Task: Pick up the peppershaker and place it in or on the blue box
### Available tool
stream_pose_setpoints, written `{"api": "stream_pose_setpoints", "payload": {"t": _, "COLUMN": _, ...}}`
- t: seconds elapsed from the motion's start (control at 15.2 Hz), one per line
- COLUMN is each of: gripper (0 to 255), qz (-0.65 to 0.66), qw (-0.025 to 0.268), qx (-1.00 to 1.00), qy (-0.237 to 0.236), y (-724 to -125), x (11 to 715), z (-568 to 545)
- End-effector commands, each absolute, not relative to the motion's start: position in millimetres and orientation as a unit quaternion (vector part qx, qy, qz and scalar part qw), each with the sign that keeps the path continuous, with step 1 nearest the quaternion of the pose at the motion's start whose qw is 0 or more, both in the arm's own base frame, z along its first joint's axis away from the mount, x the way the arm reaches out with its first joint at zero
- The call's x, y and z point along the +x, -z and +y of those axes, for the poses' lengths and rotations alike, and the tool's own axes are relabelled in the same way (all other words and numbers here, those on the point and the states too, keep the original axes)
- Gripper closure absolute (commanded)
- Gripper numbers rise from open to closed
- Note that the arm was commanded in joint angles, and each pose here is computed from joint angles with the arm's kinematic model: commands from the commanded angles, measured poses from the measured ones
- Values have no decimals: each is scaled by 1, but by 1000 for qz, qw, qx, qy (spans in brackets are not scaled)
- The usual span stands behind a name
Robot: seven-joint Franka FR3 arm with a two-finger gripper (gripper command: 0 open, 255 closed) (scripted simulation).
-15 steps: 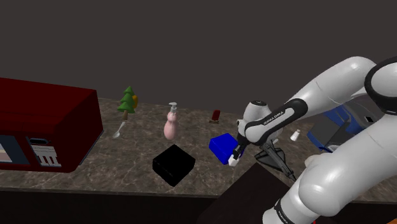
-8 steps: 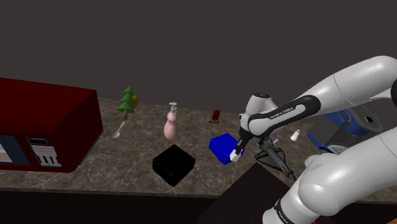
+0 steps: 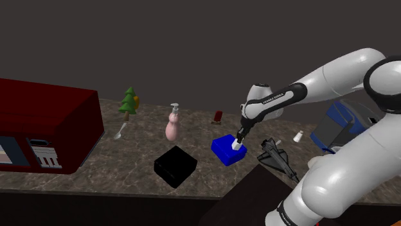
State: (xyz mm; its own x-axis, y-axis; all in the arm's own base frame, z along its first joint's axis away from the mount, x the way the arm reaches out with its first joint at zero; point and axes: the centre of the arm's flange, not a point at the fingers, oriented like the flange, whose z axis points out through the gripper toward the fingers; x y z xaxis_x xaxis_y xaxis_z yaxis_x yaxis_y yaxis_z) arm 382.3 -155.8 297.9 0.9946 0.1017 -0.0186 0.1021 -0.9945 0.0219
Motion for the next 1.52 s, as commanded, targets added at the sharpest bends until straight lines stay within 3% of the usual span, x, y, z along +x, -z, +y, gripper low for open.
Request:
{"api": "stream_pose_setpoints", "payload": {"t": 0.0, "gripper": 255, "qz": 52, "qw": 12, "qx": 999, "qy": 9, "y": -302, "x": 400, "z": -175}}
{"api": "stream_pose_setpoints", "payload": {"t": 0.59, "gripper": 255, "qz": 52, "qw": 12, "qx": 999, "qy": 9, "y": -322, "x": 480, "z": -261}}
{"api": "stream_pose_setpoints", "payload": {"t": 1.45, "gripper": 255, "qz": 52, "qw": 12, "qx": 999, "qy": 9, "y": -253, "x": 480, "z": -261}}
